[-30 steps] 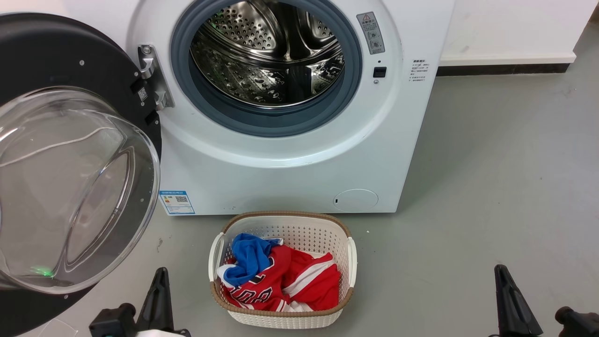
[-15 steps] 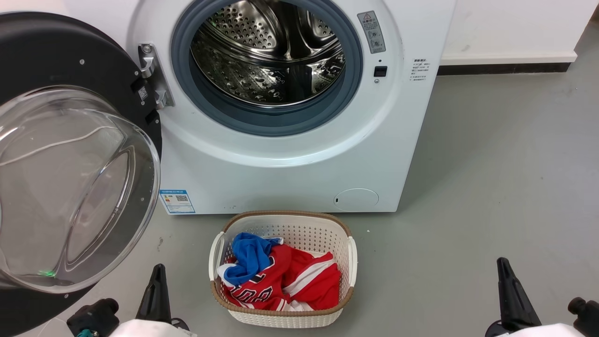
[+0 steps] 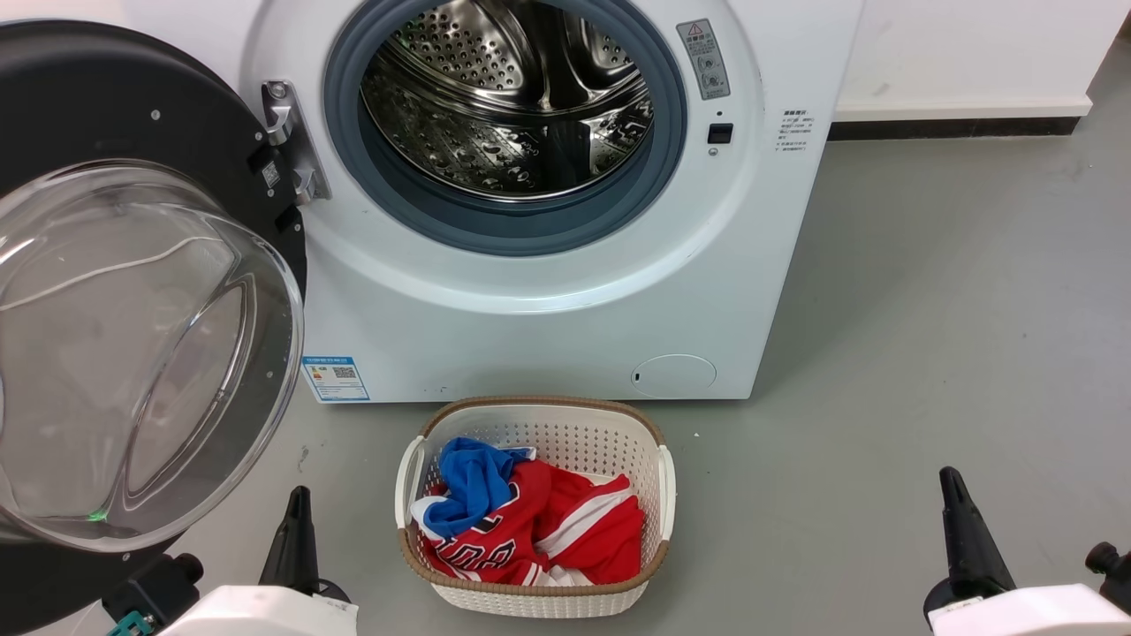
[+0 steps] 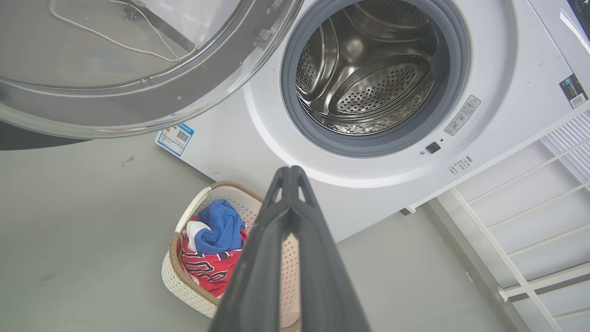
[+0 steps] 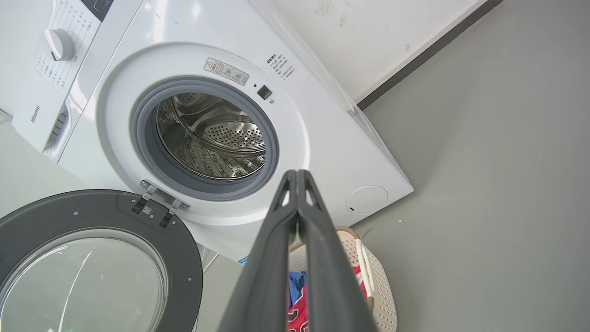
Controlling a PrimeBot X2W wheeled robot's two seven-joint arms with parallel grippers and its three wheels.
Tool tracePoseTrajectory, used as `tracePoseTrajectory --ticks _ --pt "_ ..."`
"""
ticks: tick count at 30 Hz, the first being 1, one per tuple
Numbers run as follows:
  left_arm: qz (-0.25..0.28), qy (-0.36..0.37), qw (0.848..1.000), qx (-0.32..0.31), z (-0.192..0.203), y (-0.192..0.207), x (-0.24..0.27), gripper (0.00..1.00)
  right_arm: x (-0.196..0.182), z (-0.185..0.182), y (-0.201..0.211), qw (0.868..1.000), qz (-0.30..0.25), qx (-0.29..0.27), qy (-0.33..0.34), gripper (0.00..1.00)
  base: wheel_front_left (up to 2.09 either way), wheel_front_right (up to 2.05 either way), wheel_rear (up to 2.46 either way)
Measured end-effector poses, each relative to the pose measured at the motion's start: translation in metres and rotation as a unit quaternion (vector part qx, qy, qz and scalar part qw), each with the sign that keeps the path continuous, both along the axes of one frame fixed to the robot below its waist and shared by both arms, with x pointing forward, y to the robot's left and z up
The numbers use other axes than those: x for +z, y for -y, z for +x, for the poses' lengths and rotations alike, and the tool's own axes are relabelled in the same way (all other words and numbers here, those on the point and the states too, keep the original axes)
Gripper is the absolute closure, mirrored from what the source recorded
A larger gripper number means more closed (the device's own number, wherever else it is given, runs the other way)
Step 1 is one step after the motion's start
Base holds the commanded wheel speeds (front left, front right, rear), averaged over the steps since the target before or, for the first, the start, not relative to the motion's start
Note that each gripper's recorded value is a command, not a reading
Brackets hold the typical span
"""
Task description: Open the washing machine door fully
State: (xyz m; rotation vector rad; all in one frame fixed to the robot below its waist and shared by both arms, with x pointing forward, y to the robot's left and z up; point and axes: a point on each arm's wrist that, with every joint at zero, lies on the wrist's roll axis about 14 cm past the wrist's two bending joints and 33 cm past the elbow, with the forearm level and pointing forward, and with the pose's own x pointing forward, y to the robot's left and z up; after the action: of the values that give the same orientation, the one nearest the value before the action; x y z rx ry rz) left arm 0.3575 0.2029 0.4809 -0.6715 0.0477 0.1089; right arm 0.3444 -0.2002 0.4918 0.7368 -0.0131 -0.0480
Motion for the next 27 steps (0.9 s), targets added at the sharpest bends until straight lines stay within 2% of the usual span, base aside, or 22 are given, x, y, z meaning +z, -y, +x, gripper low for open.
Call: tracePoseTrajectory --ticks 14,27 --pt "-0.097 -0.001 0.995 0.002 0.005 0.0 0.0 1.0 -0.001 0.008 0.002 0.996 0.088 -0.003 -0.005 1.0 0.0 0.0 0.0" --pt "-0.175 0.006 0.985 0.0 0.012 0.001 0.003 1.0 0.0 0.015 0.002 0.987 0.162 -0.002 -0.007 1.0 0.0 0.0 0.0"
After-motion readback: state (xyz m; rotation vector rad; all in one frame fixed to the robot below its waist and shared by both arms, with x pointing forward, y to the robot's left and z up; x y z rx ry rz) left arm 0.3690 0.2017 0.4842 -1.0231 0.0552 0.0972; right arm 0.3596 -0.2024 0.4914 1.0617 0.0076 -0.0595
